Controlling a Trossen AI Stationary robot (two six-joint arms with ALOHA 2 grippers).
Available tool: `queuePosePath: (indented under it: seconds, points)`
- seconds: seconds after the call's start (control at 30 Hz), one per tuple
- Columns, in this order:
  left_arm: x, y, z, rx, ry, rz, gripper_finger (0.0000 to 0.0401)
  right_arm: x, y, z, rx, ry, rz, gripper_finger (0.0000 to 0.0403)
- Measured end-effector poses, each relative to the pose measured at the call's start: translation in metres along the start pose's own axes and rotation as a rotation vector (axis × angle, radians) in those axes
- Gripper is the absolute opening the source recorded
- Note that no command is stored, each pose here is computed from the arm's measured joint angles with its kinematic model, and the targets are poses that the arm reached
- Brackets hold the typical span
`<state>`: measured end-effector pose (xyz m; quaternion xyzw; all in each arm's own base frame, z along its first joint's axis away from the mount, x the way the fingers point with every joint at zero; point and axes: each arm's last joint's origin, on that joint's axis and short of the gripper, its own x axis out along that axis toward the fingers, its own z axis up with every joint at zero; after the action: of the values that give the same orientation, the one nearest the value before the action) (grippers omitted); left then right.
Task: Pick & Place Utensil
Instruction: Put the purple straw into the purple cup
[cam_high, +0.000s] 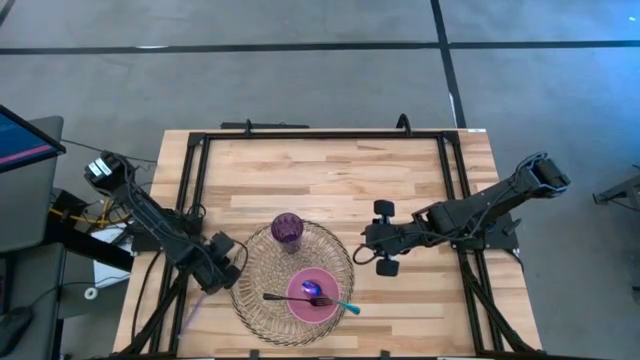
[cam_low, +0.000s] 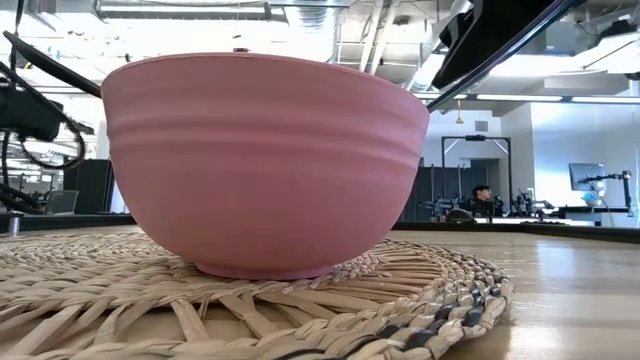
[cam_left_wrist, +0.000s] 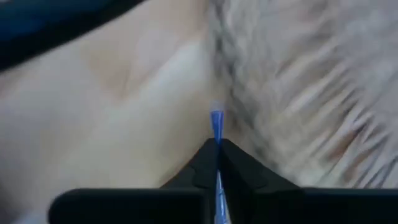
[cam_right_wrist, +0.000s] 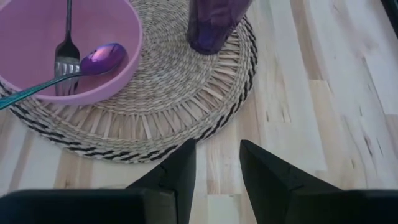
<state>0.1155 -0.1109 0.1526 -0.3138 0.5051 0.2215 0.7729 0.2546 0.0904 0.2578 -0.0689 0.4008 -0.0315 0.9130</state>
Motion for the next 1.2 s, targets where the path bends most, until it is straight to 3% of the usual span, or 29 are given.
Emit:
queuePosePath:
  seconds: [0.43, 0.7, 0.9, 1.03, 1.2]
  points:
    - [-0.027, 0.0, 0.016, -0.03, -0.244, -0.201, 0.0004, 0.0, 0.0, 0.001, 0.004, -0.009, 0.001, 0.0118]
    - [-0.058, -0.02, 0.03, 0.064, -0.521, -0.482, 0.0004, 0.0, 0.0, 0.003, 0.011, -0.025, 0.003, 0.0118]
    - [-0.095, -0.042, 0.042, 0.13, -0.756, -0.762, 0.0004, 0.0, 0.0, 0.003, 0.012, -0.028, 0.004, 0.0118]
    - [-0.12, -0.05, 0.049, 0.206, -0.945, -0.893, 0.0004, 0.0, 0.0, 0.003, 0.014, -0.032, 0.005, 0.0118]
    - [-0.137, -0.051, 0.053, 0.28, -1.078, -1.003, 0.0004, 0.0, 0.0, 0.004, 0.015, -0.035, 0.006, 0.0118]
